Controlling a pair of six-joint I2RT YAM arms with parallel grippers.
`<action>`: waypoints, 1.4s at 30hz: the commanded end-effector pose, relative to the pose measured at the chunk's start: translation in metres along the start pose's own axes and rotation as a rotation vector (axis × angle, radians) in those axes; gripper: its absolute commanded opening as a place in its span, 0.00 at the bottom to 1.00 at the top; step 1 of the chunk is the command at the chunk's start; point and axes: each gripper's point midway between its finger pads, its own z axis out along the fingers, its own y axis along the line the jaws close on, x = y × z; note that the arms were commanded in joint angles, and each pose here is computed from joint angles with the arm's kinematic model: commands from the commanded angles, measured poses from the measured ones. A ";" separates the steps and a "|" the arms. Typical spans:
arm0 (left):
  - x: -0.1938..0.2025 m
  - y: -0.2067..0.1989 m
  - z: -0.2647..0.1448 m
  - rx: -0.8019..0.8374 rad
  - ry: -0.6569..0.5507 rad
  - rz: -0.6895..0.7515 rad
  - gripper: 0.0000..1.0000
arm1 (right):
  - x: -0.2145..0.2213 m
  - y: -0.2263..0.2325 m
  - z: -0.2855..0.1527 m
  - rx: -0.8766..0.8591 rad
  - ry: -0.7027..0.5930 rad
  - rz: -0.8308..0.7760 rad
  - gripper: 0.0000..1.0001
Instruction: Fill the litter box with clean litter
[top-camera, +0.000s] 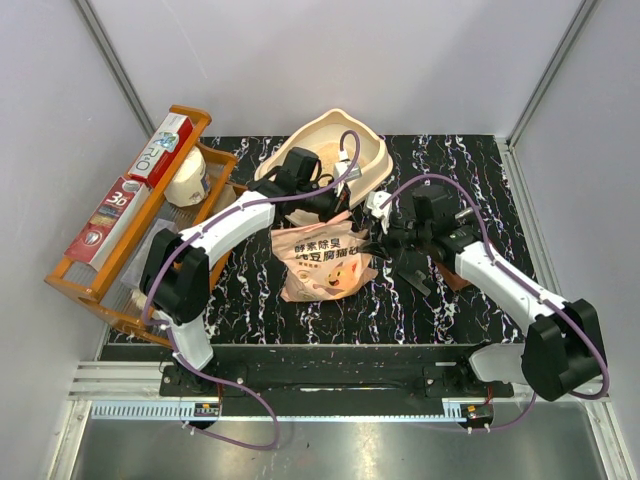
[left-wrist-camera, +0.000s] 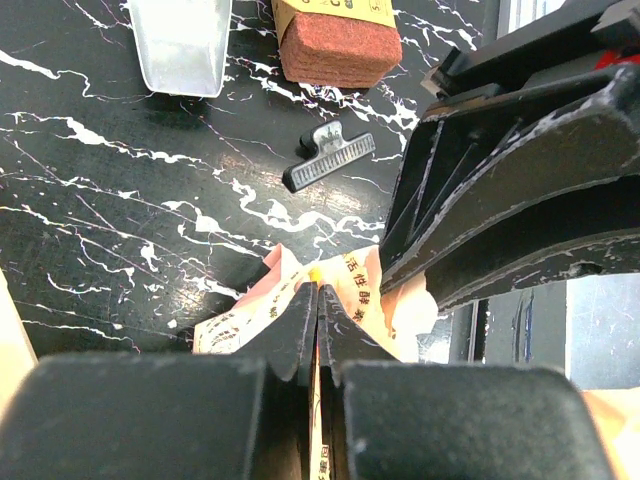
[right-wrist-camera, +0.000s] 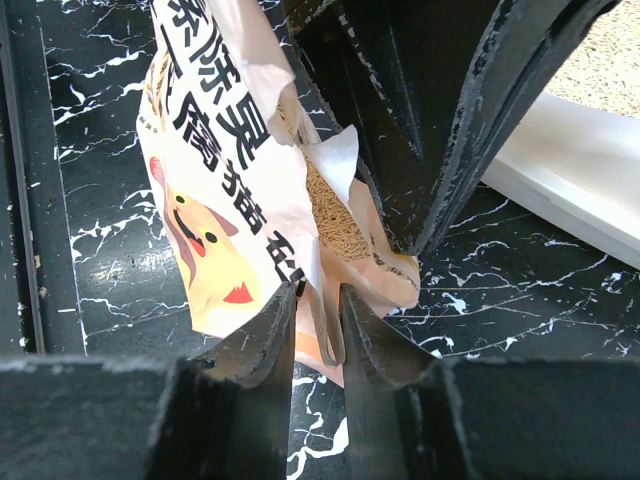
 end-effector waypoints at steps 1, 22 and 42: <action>-0.016 -0.013 -0.004 0.040 -0.049 0.045 0.00 | -0.011 -0.015 -0.012 0.090 0.000 -0.072 0.30; -0.013 -0.023 -0.006 0.082 -0.044 0.040 0.00 | -0.016 -0.027 0.002 0.056 -0.023 -0.130 0.55; -0.012 -0.021 -0.012 0.102 -0.038 0.017 0.00 | -0.026 -0.003 0.013 -0.166 -0.132 -0.062 0.52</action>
